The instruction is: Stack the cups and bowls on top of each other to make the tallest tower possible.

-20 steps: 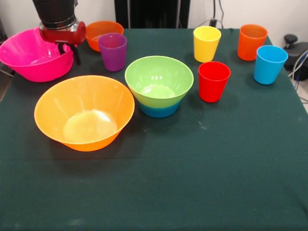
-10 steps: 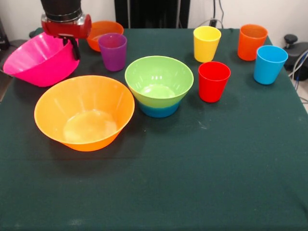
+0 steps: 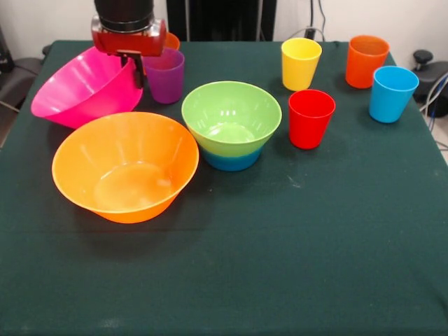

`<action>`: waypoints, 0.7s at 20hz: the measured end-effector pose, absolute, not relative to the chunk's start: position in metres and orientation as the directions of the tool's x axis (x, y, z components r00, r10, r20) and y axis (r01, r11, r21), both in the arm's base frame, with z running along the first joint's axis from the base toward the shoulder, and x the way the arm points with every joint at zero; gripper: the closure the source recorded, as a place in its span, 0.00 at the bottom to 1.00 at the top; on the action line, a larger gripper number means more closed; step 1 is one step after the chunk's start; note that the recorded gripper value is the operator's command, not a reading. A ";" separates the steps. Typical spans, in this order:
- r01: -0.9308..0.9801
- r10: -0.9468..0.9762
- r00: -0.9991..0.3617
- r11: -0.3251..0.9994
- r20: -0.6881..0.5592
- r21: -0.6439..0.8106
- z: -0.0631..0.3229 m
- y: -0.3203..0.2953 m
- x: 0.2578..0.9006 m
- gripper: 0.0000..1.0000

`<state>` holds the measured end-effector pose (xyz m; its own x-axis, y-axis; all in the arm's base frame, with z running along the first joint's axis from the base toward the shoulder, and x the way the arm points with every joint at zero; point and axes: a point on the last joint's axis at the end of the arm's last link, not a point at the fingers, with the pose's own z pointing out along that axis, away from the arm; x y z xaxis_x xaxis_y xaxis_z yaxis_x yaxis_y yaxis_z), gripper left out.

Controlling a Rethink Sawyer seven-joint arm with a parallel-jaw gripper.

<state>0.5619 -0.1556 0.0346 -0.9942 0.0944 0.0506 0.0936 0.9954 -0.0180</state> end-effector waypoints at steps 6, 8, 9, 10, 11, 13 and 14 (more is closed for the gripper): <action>0.074 0.076 -0.995 0.996 0.062 -0.040 0.030 -0.146 0.564 1.00; 0.075 0.078 -0.995 0.996 0.069 -0.045 0.026 -0.146 0.563 1.00; 0.078 0.081 -0.994 0.996 0.072 -0.047 0.024 -0.148 0.562 1.00; 0.081 0.084 -0.994 0.996 0.075 -0.049 0.022 -0.149 0.561 1.00; 0.088 0.092 -0.992 0.995 0.080 -0.054 0.020 -0.153 0.559 1.00; 0.094 0.099 -0.991 0.994 0.085 -0.056 0.017 -0.157 0.557 1.00; 0.100 0.105 -0.990 0.993 0.089 -0.059 0.014 -0.159 0.556 1.00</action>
